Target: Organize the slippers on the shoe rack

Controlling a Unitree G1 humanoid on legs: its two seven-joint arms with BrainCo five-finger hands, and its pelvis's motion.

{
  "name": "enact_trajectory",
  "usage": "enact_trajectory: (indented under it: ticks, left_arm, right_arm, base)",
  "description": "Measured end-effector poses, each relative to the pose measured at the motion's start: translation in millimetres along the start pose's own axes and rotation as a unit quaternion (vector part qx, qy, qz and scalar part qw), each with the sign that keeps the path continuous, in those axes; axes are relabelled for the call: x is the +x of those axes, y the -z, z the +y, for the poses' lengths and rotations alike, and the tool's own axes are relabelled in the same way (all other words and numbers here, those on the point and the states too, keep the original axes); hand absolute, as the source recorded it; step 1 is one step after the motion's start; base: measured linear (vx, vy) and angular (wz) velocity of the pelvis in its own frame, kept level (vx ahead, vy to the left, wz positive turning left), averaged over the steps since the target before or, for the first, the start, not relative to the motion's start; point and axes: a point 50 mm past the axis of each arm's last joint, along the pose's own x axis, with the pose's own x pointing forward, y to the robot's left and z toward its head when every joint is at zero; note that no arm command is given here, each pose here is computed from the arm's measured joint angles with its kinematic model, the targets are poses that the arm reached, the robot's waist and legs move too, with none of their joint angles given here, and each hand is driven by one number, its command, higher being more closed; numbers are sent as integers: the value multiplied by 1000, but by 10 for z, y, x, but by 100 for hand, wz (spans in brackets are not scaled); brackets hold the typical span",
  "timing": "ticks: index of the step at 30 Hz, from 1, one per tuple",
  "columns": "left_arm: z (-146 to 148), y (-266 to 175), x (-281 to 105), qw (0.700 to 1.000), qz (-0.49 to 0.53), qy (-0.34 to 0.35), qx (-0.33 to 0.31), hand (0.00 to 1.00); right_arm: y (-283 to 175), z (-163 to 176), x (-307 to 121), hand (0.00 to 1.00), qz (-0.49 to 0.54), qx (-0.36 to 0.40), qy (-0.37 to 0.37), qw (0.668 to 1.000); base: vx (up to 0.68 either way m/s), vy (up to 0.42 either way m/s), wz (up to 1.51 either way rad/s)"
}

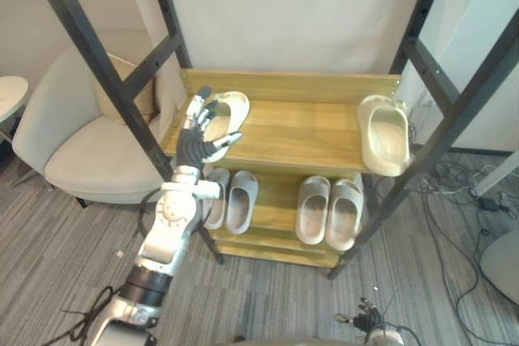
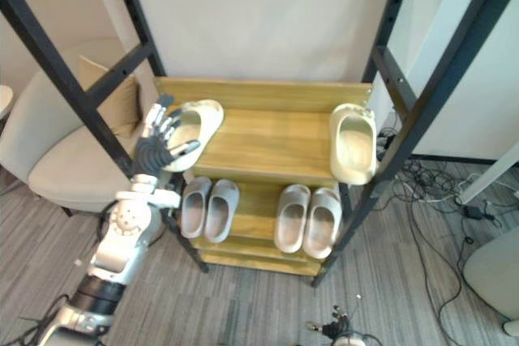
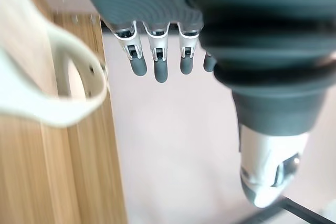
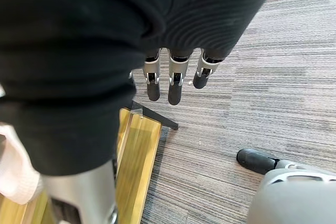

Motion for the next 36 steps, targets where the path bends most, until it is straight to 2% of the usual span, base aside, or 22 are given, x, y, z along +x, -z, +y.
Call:
enact_trajectory:
  ticks: [7,15,26,29,36]
  left_arm:
    - [389,-86,363,996,-3,-37,81,0]
    - [742,-234,593,988,-4,-76,137,0]
    - [714,-431,826,987,-23,-75,140,0]
    - [617,-435,876,986,-23,-50,157,0]
    - [601,-533,987,981,-31,-51,184,0]
  right_arm:
    - [12,1,-1,0,5,0,-4,1000]
    - [25,-16,-6,0,7,15,1,1000]
    - [-104,21,-46,0,-32,34,0,999]
    - [-150,60,-62,0,-45,43,-3,998]
    - [-212,80,-79,0,-60,54,-6,997]
  base:
    - [4,0,-5]
    - [-27,5,-16]
    - [-23,-1,-16]
    - [-39,-3,-16]
    - [-44,3,-25]
